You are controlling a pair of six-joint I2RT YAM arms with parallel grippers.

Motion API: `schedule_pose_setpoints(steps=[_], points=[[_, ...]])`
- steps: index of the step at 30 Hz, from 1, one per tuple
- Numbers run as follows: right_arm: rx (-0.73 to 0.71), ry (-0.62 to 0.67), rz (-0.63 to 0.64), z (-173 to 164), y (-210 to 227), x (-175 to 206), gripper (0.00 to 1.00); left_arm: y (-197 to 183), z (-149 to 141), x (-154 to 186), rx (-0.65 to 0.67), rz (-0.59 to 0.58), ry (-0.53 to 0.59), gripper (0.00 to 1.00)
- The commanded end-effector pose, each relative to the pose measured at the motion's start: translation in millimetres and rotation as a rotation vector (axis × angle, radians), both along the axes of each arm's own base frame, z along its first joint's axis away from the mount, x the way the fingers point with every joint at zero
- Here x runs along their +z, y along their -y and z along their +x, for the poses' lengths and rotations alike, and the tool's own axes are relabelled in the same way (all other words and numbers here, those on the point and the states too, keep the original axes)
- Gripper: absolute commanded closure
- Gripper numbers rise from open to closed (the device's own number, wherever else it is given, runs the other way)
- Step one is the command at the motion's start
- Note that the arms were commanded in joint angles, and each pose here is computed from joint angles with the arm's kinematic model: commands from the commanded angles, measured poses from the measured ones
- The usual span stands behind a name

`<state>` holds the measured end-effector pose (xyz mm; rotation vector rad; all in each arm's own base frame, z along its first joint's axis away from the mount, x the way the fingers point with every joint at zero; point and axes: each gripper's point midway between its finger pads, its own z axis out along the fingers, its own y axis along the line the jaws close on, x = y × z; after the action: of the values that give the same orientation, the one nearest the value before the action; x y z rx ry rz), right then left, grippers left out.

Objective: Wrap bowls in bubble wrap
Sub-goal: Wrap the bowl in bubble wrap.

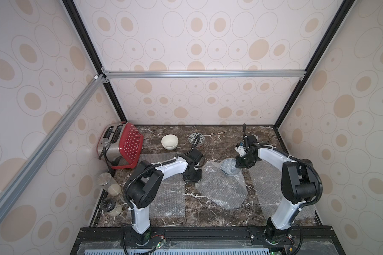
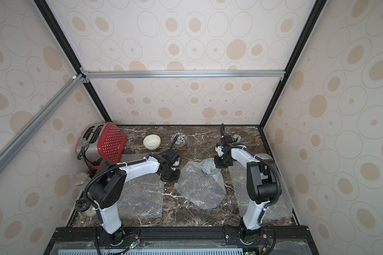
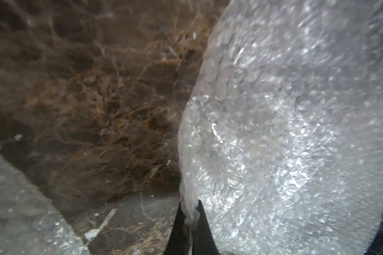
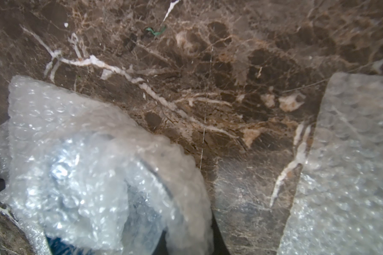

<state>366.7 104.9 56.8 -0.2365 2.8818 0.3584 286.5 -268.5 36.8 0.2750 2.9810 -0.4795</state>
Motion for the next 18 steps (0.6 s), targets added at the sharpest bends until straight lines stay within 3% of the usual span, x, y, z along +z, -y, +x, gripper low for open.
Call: schedule_pose_setpoints(steps=[1, 12, 18], points=[[-0.008, 0.004, 0.009, 0.7, -1.1, 3.0, 0.92, 23.9, 18.0, 53.9, -0.004, -0.131, 0.102, 1.0], [-0.026, -0.004, 0.004, -2.0, 0.2, -5.9, 0.92, 74.3, 21.4, 167.7, -0.047, -0.466, 0.222, 1.0], [-0.031, -0.006, 0.009, -3.7, -3.9, -9.4, 0.92, 118.0, 22.6, 192.3, -0.089, -0.603, 0.223, 1.0]])
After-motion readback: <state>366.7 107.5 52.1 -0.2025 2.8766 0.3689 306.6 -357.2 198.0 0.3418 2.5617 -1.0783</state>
